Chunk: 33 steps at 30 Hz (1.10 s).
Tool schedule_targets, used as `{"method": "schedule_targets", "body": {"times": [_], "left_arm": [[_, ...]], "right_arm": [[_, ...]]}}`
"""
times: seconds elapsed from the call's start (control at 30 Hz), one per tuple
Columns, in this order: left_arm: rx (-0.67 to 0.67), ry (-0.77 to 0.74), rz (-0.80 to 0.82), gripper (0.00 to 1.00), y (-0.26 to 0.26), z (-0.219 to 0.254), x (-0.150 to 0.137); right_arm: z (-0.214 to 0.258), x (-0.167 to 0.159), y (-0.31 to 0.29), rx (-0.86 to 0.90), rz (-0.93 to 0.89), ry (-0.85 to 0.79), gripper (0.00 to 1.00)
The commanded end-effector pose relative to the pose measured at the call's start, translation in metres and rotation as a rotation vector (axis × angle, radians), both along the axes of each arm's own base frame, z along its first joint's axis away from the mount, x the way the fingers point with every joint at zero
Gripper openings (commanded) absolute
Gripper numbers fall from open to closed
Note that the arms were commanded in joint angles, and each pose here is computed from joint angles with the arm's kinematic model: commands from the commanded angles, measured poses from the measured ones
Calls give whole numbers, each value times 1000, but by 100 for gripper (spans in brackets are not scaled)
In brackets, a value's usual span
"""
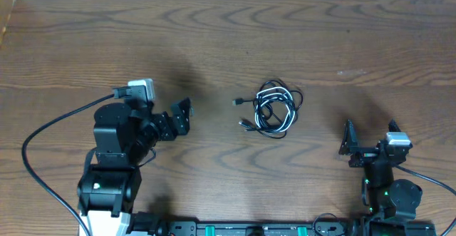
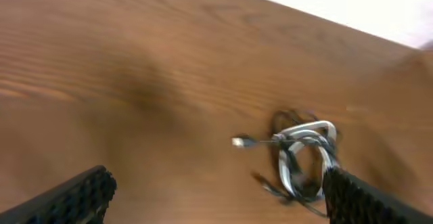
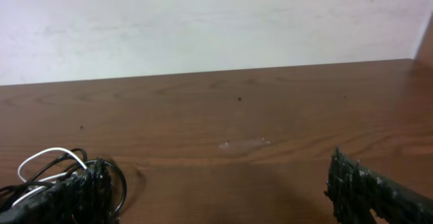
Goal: Untangle cables
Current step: 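Reach the left gripper forward and down onto the black-white cable bundle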
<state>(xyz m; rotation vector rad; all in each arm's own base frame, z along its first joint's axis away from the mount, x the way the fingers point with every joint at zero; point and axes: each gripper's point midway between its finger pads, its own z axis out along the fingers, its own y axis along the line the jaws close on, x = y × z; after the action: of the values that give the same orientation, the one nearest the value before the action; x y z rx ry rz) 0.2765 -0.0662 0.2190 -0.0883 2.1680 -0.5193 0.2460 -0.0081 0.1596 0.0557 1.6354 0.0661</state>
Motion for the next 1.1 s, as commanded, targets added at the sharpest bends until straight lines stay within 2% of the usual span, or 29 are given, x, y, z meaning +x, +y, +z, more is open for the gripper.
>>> {"method": "schedule_targets", "body": {"times": [0.0, 0.07, 0.37, 0.5, 0.63, 0.8, 0.87, 0.9, 1.07], "left_arm": [[-109, -27, -169, 98, -31, 31, -14], [-135, -41, -212, 98, -39, 40, -17], [-182, -50, -191, 98, -40, 64, -8], [-258, -62, -338, 98, -63, 80, -14], [-304, -18, -391, 97, -72, 76, -17], [-311, 48, -380, 98, -73, 60, -9], [-287, 107, -355, 98, -75, 43, -5], [-239, 179, -309, 98, -78, 22, 0], [-34, 293, -210, 98, -99, -30, 6]], "right_arm": [[-1, 0, -3, 2, -12, 0, 99], [-1, 0, -3, 2, -12, 0, 99], [0, 0, -3, 2, -12, -1, 99], [-1, 0, -3, 2, -12, 0, 99], [-1, 0, -3, 2, -12, 0, 99], [-1, 0, -3, 2, -12, 0, 99], [0, 0, -3, 2, -12, -1, 99], [-1, 0, -3, 2, -12, 0, 99], [-1, 0, -3, 2, -12, 0, 99]]}}
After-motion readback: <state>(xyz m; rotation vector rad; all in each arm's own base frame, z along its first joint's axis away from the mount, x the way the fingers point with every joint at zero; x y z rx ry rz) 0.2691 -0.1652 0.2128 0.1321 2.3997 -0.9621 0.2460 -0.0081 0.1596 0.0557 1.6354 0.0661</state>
